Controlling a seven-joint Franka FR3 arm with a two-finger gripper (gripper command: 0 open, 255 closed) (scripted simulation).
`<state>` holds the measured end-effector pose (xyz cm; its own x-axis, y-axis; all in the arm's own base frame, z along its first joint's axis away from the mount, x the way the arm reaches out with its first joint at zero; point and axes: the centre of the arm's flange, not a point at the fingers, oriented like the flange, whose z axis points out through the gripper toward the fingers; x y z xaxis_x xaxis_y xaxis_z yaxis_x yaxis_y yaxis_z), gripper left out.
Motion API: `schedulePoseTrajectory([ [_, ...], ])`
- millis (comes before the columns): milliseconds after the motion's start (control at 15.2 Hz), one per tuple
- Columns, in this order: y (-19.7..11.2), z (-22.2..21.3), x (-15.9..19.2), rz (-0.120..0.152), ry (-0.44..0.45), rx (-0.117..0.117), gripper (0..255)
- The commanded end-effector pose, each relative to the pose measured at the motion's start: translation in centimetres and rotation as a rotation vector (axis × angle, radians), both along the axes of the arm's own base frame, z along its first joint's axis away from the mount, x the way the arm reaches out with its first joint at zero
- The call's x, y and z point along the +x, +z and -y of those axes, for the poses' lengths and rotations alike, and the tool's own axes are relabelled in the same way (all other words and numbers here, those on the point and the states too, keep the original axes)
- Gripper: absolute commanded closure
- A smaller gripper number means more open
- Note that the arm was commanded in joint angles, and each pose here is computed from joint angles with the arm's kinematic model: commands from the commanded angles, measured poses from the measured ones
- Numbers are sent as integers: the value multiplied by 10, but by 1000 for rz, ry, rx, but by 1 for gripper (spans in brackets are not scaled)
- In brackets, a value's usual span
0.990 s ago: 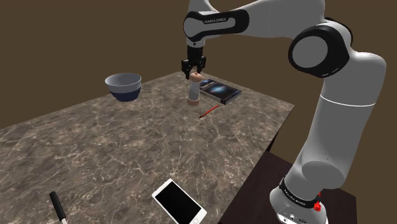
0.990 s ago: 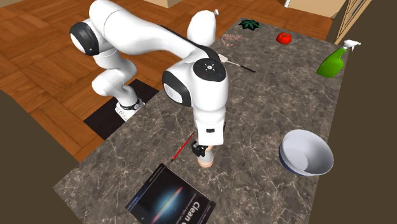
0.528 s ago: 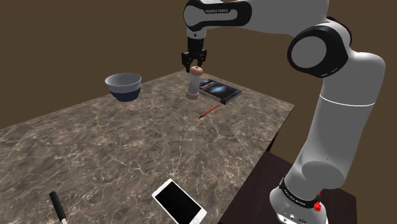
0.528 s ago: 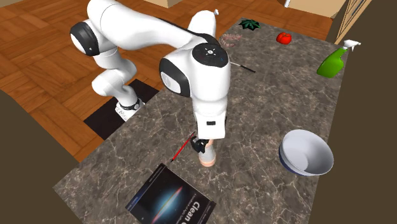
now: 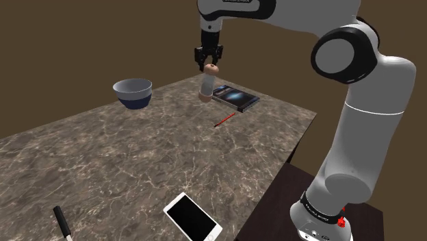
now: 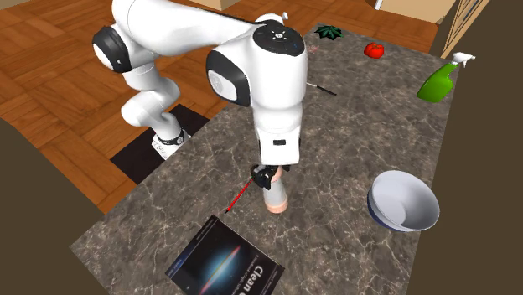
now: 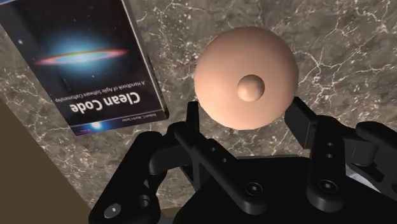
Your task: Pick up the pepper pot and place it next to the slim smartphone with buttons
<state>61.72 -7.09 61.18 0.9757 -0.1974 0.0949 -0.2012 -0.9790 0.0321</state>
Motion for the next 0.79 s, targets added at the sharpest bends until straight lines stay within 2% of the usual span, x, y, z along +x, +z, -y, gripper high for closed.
schedulePoseTrajectory([
  [0, 8, -20, -9, 0, 0, 0, 255],
  [660, 56, -129, -65, 0, 0, 0, 255],
  [726, 51, -118, -60, 1, 1, 0, 255],
])
